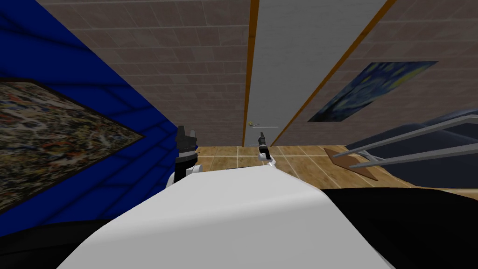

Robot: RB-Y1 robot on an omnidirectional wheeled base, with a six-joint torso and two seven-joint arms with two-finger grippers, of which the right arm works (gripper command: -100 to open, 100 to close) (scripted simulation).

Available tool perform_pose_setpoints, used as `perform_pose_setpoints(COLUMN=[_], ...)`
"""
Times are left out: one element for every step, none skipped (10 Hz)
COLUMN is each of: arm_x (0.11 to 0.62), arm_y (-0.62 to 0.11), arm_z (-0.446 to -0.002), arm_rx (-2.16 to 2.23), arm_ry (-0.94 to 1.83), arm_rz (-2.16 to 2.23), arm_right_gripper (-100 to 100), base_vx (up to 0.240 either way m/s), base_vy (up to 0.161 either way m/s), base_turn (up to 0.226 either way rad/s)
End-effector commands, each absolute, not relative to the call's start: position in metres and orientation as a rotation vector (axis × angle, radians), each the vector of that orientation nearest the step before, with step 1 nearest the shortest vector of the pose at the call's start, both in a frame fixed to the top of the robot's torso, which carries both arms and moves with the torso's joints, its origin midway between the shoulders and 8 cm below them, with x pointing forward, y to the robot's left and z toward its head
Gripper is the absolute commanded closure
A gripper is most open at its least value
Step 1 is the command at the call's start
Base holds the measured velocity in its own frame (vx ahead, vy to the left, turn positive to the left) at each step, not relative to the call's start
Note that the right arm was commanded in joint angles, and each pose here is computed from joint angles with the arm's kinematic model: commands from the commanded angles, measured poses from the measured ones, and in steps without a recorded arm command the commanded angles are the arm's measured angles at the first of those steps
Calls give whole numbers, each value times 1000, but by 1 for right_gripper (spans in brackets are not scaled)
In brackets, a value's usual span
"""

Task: Pull the door open

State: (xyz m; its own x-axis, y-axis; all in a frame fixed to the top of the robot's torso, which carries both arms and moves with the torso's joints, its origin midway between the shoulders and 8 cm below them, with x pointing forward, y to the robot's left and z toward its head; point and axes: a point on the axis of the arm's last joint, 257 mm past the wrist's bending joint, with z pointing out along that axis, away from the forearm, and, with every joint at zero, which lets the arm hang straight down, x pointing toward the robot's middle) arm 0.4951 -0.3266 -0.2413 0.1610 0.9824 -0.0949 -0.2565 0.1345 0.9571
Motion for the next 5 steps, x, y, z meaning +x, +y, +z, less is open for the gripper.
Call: perform_pose_setpoints(arm_x=[498,501,504,503,506], arm_y=[-330,-333,-337,-337,-341], arm_z=[-252,-258,-264,-267,-274], arm_rx=[1015,1028,1043,1046,1062], arm_ry=[970,977,984,987,995], arm_rz=[1123,1115,1106,1103,1093], arm_right_gripper=[-100,-100,-100,-100,-100], base_vx=[49,71,89,62,51], base_vy=[-19,-24,-23,-20,-20], base_turn=[63,108,126,26,57])
